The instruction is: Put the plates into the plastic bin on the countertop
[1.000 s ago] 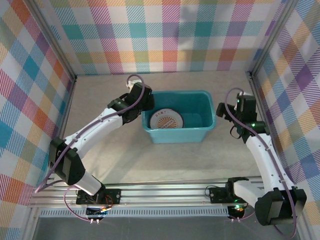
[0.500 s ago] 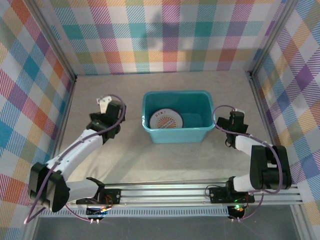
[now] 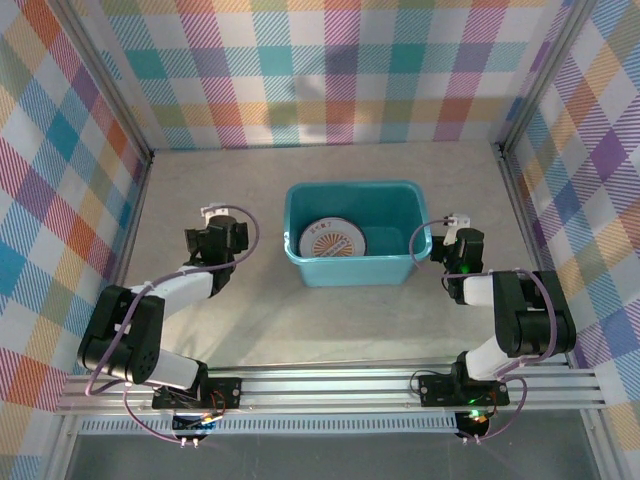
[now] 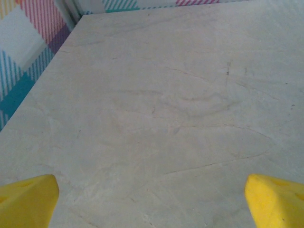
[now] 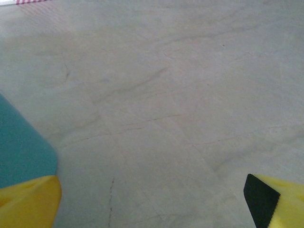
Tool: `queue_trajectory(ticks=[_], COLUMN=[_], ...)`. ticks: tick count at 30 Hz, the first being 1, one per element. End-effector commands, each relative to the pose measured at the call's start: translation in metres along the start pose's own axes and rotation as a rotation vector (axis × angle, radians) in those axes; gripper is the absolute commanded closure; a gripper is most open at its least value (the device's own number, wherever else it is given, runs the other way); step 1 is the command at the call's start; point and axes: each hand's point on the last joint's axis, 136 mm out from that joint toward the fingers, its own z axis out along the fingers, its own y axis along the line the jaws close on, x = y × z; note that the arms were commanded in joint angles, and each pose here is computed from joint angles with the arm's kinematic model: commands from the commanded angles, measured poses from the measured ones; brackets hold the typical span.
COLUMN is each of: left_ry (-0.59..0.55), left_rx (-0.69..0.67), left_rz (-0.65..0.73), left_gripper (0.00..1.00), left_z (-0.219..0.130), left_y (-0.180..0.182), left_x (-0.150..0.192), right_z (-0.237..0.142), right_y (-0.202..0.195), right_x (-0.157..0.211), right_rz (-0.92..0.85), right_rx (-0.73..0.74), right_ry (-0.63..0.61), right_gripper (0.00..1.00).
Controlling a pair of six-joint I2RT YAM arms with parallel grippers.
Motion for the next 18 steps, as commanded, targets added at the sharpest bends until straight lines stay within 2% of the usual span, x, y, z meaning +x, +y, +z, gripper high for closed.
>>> queue_trajectory(ticks=[1, 5, 6, 11, 18], left_ry=[-0.082, -0.070, -0.097, -0.072, -0.094], left_rx=[0.109, 0.092, 0.098, 0.049, 0.149], left_rz=[0.028, 0.020, 0.013, -0.055, -0.126], left_gripper=[0.01, 0.01, 0.01, 0.02, 0.04], left_z=[-0.002, 0.006, 0.007, 0.024, 0.023], left_y=[-0.015, -0.007, -0.008, 0.006, 0.008], left_x=[-0.022, 0.005, 0.006, 0.018, 0.026], right_z=[0.000, 0.000, 0.000, 0.000, 0.000], right_y=[0.008, 0.008, 0.008, 0.008, 0.008], right_x=[-0.020, -0.020, -0.020, -0.020, -0.020], right_rz=[-0.026, -0.026, -0.026, -0.026, -0.026], right_rx=[-0.040, -0.040, -0.041, -0.040, -0.040], right_ry=[-0.068, -0.067, -0.067, -0.067, -0.067], right_gripper=[0.01, 0.01, 0.01, 0.01, 0.01])
